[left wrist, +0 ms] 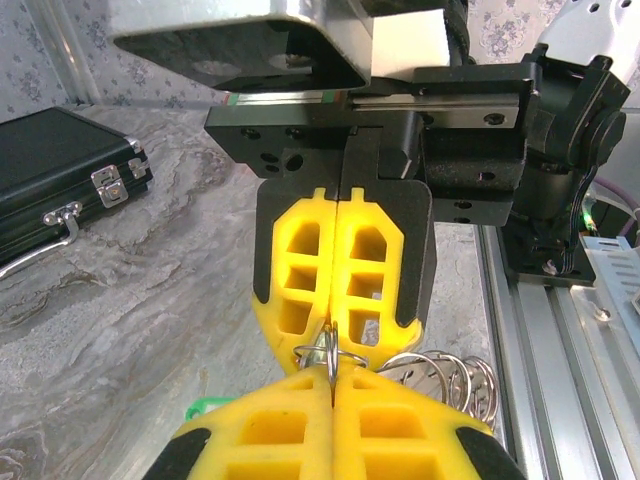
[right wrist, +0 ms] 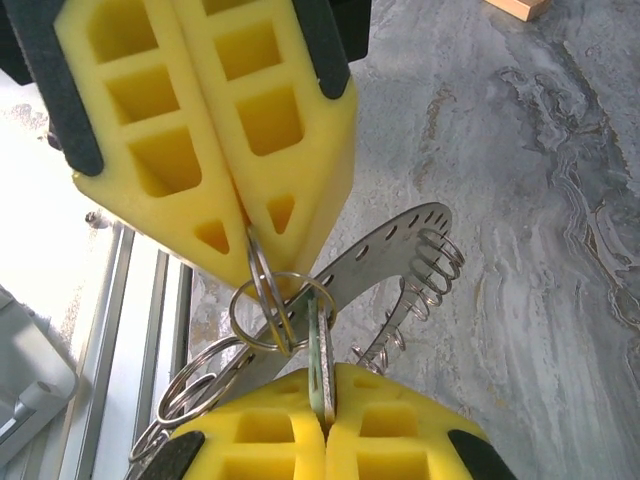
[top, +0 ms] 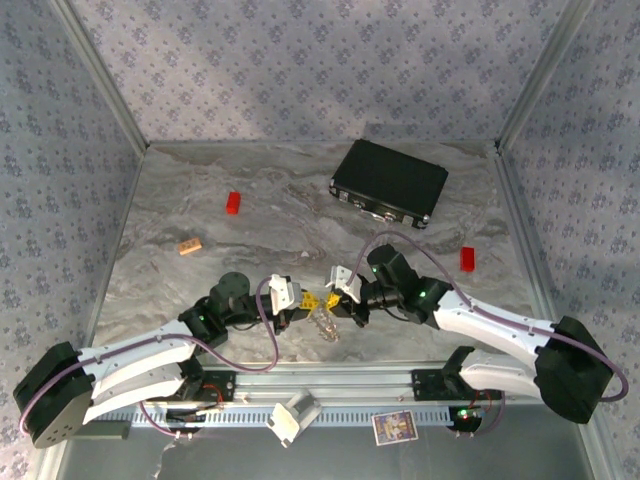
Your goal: Put the keys on the keyring
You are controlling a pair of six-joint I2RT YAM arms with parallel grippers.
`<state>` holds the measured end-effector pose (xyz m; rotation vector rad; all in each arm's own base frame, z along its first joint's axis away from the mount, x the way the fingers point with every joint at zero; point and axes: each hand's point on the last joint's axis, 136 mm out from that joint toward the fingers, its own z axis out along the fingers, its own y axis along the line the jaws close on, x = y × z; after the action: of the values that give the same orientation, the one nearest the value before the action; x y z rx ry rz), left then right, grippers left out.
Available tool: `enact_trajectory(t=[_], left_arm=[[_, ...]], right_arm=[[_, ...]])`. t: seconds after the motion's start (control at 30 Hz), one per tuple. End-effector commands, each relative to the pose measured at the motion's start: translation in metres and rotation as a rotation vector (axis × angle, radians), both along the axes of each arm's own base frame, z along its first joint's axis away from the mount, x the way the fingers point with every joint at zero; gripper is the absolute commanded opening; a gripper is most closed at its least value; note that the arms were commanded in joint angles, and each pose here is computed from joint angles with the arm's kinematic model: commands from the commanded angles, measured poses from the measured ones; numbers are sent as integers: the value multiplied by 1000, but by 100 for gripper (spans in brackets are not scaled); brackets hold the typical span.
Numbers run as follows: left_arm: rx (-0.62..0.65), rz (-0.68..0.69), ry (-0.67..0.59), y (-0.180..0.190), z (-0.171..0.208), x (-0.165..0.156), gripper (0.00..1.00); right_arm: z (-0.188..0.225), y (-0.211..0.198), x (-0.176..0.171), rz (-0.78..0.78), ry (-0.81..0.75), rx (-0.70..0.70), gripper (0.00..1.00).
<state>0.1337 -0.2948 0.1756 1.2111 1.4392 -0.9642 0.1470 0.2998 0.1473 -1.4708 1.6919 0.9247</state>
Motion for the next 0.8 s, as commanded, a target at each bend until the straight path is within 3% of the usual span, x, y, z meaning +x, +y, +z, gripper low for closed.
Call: enact_trajectory(t=[0.0, 0.67, 0.77], left_arm=[[-23, -16, -38, -1, 9, -3, 0], [85, 24, -40, 3, -6, 5, 0], [88, 40, -43, 3, -6, 8, 10]], right_arm=[[15, -2, 3, 0, -45, 4, 0], [37, -12, 5, -15, -116, -13, 0], [40, -13, 8, -29, -135, -31, 0]])
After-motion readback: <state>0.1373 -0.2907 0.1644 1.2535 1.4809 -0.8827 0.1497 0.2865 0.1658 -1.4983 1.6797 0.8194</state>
